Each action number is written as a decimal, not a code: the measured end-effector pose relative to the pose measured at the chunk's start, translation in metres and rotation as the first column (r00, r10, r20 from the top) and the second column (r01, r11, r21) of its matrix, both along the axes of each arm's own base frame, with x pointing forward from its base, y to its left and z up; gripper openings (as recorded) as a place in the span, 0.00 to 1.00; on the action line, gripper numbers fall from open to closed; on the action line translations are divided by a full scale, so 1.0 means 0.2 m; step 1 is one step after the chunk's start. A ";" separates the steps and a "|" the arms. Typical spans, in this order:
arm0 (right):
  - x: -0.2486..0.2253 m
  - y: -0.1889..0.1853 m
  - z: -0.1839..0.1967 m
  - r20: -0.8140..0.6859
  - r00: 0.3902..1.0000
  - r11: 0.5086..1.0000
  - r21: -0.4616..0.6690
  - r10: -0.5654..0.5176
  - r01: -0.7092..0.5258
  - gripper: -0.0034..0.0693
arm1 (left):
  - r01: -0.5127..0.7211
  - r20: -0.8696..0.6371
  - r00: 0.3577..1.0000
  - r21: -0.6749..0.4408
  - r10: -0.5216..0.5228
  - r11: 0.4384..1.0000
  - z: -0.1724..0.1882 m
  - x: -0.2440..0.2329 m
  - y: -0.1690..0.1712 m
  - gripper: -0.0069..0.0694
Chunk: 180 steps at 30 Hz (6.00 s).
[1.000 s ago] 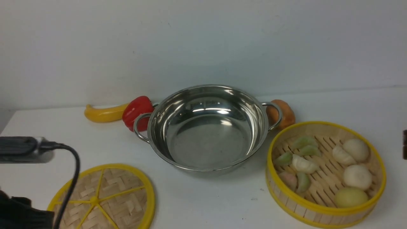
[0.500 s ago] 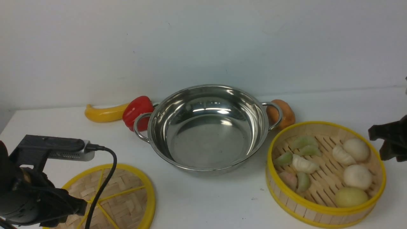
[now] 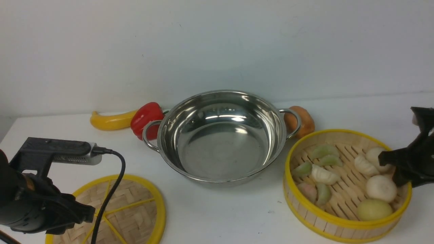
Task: Place the steamer in the pot on the white table, and put the lid on the steamer.
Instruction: 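Reach for and grasp the rim of the bamboo steamer holding the buns with the right gripper, then place the bamboo steamer basket of food into the steel pot with the right gripper, then grasp the bamboo steamer lid lying on the table by its centre knob, then place the yellow bamboo steamer lid onto the steamer in the pot with the left gripper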
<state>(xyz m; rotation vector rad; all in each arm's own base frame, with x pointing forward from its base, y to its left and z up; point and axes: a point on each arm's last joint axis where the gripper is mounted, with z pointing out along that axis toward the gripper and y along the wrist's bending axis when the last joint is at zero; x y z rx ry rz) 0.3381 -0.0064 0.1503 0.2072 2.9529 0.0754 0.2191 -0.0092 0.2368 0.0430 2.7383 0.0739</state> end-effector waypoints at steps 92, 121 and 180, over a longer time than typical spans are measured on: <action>0.76 1.08 0.57 0.399 0.844 0.900 0.091 0.358 -0.426 0.78 | 0.005 0.017 1.000 -0.057 -0.004 0.998 -0.07 0.08 -0.03 0.42; -0.20 0.55 2.11 0.889 0.448 0.839 0.171 0.094 -0.516 0.79 | 0.091 -0.157 0.984 0.019 -0.087 0.996 -0.18 0.34 -0.03 0.24; -0.71 0.27 1.48 0.586 0.761 0.955 -0.078 0.277 -0.288 0.79 | 0.528 0.090 0.840 0.086 -0.535 0.845 0.05 1.09 -1.02 0.24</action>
